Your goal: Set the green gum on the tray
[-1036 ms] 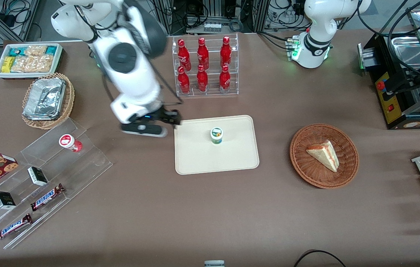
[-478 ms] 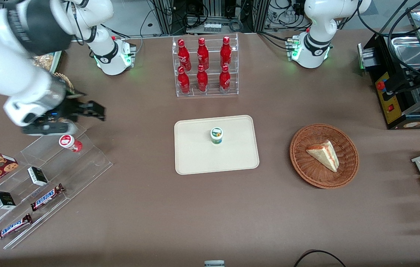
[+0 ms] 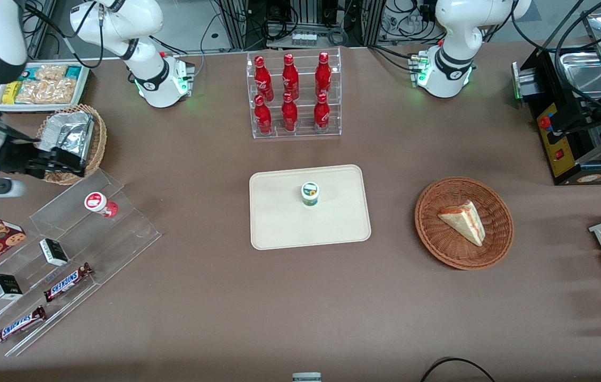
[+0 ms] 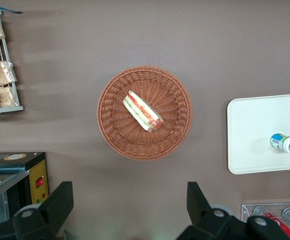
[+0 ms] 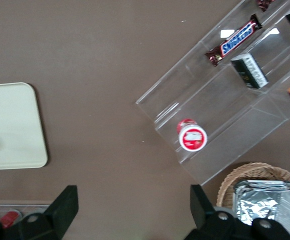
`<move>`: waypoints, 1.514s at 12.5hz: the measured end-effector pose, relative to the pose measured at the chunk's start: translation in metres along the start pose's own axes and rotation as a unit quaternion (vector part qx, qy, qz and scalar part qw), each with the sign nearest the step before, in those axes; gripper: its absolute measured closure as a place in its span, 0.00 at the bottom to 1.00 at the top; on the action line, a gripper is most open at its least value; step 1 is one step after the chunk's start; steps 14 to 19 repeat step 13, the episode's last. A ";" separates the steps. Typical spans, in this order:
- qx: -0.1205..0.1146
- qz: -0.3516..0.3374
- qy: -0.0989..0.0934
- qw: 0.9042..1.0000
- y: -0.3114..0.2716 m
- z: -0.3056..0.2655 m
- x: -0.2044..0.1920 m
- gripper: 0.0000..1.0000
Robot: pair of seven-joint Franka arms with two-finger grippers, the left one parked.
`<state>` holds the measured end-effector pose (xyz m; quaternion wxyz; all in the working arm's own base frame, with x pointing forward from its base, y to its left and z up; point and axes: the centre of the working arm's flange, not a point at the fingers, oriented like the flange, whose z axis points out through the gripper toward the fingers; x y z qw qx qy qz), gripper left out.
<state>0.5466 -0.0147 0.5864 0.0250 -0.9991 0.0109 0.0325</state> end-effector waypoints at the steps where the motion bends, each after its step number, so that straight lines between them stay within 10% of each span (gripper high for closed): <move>1: -0.001 -0.006 0.004 1.000 0.015 -0.004 -0.002 0.00; 19: 0.000 0.012 0.003 1.000 0.039 -0.011 -0.008 0.00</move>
